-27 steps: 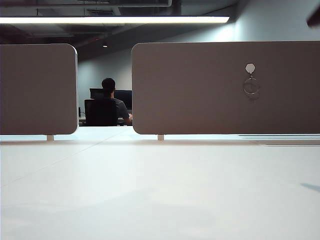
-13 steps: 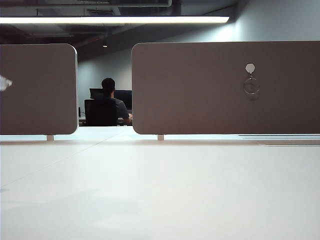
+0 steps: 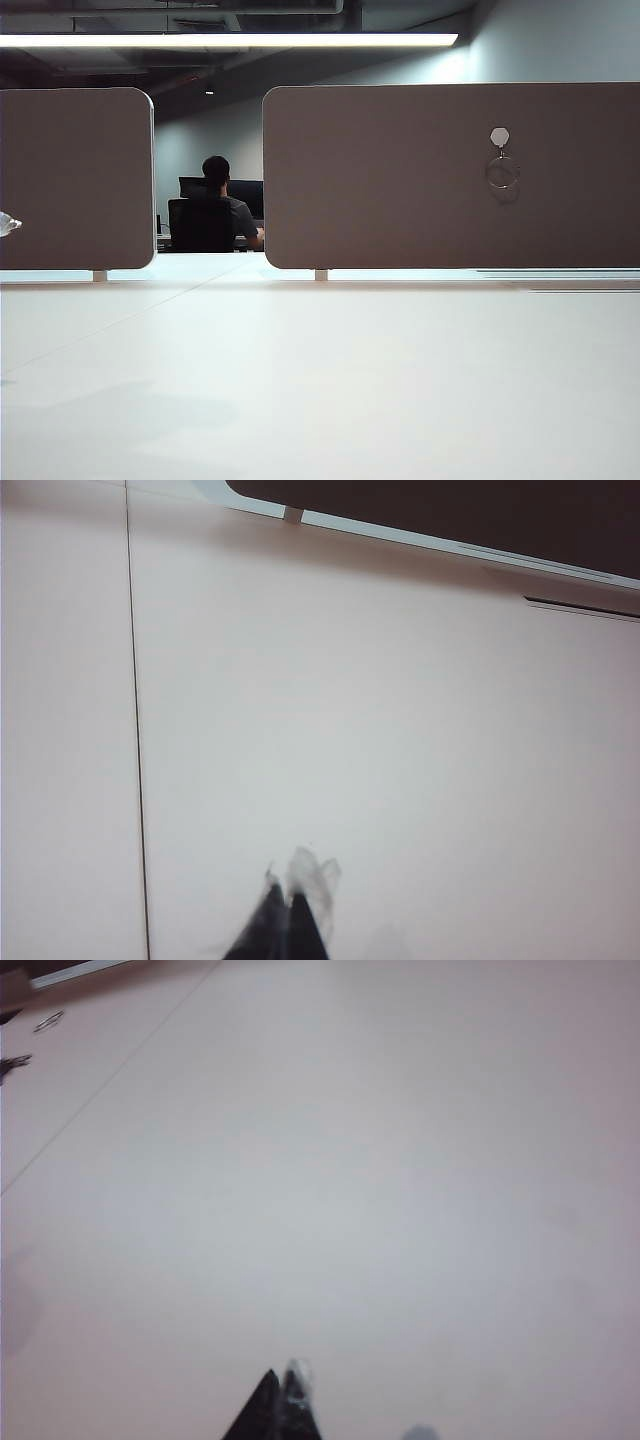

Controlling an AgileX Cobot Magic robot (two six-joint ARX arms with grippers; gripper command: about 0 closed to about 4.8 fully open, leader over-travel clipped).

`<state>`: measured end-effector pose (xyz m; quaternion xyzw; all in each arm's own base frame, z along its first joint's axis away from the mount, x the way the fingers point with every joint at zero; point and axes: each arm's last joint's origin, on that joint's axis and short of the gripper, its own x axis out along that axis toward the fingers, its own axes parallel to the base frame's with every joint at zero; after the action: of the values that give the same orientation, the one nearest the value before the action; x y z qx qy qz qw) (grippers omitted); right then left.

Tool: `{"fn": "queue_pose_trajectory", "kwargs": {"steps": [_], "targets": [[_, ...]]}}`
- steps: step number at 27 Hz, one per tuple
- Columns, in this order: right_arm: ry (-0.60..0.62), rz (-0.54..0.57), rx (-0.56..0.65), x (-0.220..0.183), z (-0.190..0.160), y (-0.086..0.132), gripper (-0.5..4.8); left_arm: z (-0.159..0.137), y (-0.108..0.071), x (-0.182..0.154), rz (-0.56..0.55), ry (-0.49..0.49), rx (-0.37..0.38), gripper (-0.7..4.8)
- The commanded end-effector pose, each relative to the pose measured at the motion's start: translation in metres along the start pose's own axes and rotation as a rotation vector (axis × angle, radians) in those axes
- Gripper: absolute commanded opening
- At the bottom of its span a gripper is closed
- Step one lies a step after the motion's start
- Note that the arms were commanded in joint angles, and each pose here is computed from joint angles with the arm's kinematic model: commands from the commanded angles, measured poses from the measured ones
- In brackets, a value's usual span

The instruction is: Hang the earring on the hook.

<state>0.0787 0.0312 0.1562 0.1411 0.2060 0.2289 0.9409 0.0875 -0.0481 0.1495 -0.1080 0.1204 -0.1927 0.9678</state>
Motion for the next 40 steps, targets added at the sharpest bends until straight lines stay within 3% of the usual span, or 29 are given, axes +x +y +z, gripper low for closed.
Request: {"fn": "queue_pose_trajectory", "kwargs": {"steps": [1,6,10,13,16,18,24,26,27,29,33,34,35,36,40], "targets": [[-0.041,-0.062,0.025,-0.001,0.003,-0.006,-0.08,0.002,-0.001,0.000,-0.004,-0.015,-0.001,-0.04],[-0.083,-0.207,0.081,-0.002,0.001,-0.021,-0.08,0.004,0.005,0.000,0.024,-0.030,-0.014,-0.04],[-0.168,-0.271,0.086,-0.002,0.004,-0.029,-0.08,0.009,0.028,-0.002,0.225,-0.083,-0.059,-0.04],[-0.210,-0.279,0.078,-0.002,0.007,-0.031,-0.08,0.009,0.048,-0.011,0.453,-0.126,-0.099,-0.04],[-0.247,-0.269,0.062,-0.001,0.008,-0.032,-0.08,0.014,0.050,-0.013,0.487,-0.194,-0.095,-0.04],[-0.313,-0.253,0.034,0.002,0.009,-0.033,-0.08,0.014,0.049,-0.013,0.477,-0.193,-0.094,-0.04],[-0.315,-0.255,0.033,0.001,0.010,-0.032,-0.08,0.014,0.049,-0.013,0.479,-0.193,-0.094,-0.04],[-0.319,-0.255,0.022,0.001,0.010,-0.032,-0.08,0.017,0.049,-0.013,0.476,-0.200,-0.016,-0.04],[-0.342,-0.257,-0.042,0.000,0.013,-0.031,-0.08,0.021,0.048,-0.014,0.483,-0.225,0.056,-0.04],[-0.417,-0.282,-0.170,-0.003,0.021,-0.029,-0.08,0.026,0.047,-0.015,0.490,-0.279,0.100,-0.04],[-0.447,-0.313,-0.215,-0.004,0.024,-0.029,-0.08,0.033,0.043,-0.016,0.426,-0.339,0.134,-0.04],[-0.439,-0.328,-0.238,-0.004,0.023,-0.029,-0.08,0.033,0.043,-0.016,0.417,-0.334,0.157,-0.04],[-0.418,-0.375,-0.298,-0.003,0.022,-0.031,-0.08,0.033,0.042,-0.016,0.411,-0.315,0.241,-0.04],[-0.407,-0.398,-0.317,-0.003,0.021,-0.031,-0.08,0.033,0.042,-0.016,0.416,-0.308,0.273,-0.04],[-0.381,-0.443,-0.328,-0.003,0.019,-0.033,-0.08,0.033,0.043,-0.016,0.442,-0.304,0.296,-0.04]]}}
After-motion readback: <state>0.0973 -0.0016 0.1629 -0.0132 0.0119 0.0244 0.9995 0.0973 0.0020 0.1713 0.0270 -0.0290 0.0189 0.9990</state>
